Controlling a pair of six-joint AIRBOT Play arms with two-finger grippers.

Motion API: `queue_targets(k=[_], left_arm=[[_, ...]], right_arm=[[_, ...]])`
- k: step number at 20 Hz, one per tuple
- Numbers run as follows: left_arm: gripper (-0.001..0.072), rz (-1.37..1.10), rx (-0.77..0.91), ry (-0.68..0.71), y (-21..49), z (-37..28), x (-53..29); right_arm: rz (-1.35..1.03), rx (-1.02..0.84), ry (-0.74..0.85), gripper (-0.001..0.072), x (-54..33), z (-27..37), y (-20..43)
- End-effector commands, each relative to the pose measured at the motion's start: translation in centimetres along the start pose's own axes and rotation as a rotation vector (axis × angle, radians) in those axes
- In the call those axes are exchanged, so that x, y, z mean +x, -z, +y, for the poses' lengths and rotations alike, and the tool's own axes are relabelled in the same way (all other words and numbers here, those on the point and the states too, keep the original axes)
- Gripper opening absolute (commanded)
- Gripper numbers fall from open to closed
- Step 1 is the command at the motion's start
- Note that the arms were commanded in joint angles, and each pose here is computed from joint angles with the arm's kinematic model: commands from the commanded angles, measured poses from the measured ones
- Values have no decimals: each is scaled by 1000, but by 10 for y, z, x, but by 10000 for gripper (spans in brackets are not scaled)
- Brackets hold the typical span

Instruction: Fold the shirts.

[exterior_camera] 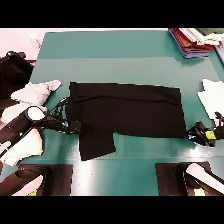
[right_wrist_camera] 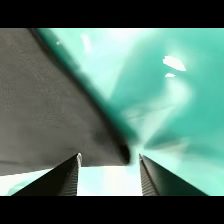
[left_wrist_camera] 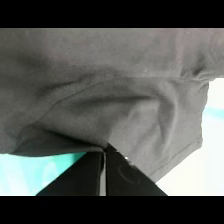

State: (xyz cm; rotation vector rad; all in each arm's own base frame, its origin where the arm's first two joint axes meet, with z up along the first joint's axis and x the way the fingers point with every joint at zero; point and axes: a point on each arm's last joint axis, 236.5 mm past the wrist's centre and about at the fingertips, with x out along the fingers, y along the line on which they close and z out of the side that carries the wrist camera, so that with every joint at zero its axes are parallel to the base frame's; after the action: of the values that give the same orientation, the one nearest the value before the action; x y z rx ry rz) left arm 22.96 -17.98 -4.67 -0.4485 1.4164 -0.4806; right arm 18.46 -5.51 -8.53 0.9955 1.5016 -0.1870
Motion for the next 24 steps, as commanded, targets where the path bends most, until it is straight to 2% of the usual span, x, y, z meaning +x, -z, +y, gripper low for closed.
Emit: queue_targets(k=[1, 3, 4, 7, 10, 15, 18, 20, 24], left_arm=[[22, -5, 3, 0, -1, -1, 0], [22, 1, 3, 0, 0, -1, -1], [22, 23, 12, -1, 4, -2, -2], [20, 31, 84, -45, 13, -3, -23], [21, 7, 87, -123, 30, 3, -54], [21, 100, 127, -124, 79, -11, -90], [21, -41, 167, -144, 35, -19, -103], [22, -122, 176, -209, -5, -10, -108], [22, -183, 214, -257, -79, -2, -89]], right_arm=[[-46, -21, -10, 361, 16, 8, -11], [-5, -89, 9, 246, 23, 20, -10], [7, -131, 20, 136, 23, 27, -11], [-21, -249, 67, 21, 4, 43, -16], [-35, -332, 138, 21, -29, 44, -7], [-133, -422, 240, 19, -79, 42, 14], [-179, -461, 211, 19, -91, 64, 12], [-159, -504, 195, 19, -89, 85, 5], [-170, -554, 188, 19, -78, 129, -37]])
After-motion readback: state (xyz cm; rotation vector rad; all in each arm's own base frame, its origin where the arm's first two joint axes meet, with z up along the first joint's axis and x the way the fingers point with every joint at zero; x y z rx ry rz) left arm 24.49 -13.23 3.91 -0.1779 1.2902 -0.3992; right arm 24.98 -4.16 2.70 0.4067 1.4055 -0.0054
